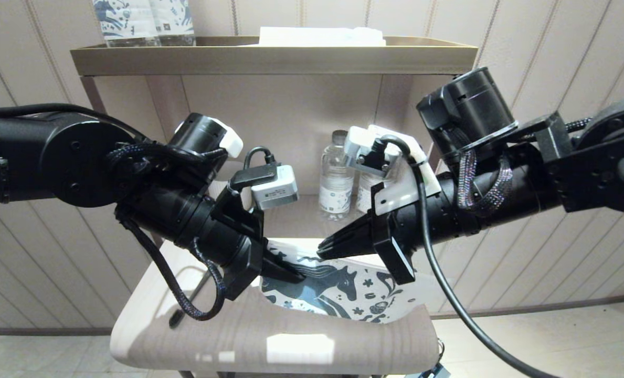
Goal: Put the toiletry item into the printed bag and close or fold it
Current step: Open the storage bag
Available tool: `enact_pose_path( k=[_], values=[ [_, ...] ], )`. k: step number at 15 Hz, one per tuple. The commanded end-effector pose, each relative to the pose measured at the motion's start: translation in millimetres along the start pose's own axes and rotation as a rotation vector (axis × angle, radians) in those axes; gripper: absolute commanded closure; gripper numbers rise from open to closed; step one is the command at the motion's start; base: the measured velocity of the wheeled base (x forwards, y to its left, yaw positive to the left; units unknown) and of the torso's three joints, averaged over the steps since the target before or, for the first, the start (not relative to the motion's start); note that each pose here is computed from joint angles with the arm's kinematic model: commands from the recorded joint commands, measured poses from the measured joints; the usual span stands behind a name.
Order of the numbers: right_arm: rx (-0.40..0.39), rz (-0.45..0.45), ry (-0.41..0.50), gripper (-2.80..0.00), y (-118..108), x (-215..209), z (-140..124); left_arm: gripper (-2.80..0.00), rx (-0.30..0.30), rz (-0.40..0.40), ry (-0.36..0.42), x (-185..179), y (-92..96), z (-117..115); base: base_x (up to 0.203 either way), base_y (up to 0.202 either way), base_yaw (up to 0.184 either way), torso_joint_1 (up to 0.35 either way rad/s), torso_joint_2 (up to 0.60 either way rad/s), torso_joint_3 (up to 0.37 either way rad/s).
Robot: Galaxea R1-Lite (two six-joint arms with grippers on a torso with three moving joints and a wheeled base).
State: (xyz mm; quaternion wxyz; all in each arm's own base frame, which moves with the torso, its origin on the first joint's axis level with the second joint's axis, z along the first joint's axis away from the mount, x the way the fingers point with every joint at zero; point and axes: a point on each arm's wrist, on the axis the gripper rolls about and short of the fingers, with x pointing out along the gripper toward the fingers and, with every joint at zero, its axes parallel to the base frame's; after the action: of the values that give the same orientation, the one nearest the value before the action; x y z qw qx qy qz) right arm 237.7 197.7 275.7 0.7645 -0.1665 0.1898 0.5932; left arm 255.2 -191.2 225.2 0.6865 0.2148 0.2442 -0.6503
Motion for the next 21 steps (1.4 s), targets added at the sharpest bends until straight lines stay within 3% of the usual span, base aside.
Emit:
enact_pose_path(
  k=[1,8,13,21],
  values=[
    [0.004,-0.010,-0.001,0.00,2,-9,-3,0.00,0.002,-0.004,-0.001,0,-0.4,0,0.000,0.000,0.000,0.000,0.00,0.000],
    [0.062,-0.085,0.024,0.00,16,-54,-36,0.00,0.004,-0.003,-0.003,-1,-1.0,0,0.000,0.000,0.000,0.000,0.00,0.000],
    [0.108,-0.147,0.041,0.00,30,-77,-74,0.00,-0.006,-0.005,0.004,-1,-1.0,-3,0.000,0.000,0.000,0.000,0.00,0.000],
    [0.146,-0.166,0.037,0.00,34,-83,-102,0.00,-0.012,-0.012,0.008,2,0.6,-4,0.000,0.000,0.000,0.000,0.00,0.000]
  ],
)
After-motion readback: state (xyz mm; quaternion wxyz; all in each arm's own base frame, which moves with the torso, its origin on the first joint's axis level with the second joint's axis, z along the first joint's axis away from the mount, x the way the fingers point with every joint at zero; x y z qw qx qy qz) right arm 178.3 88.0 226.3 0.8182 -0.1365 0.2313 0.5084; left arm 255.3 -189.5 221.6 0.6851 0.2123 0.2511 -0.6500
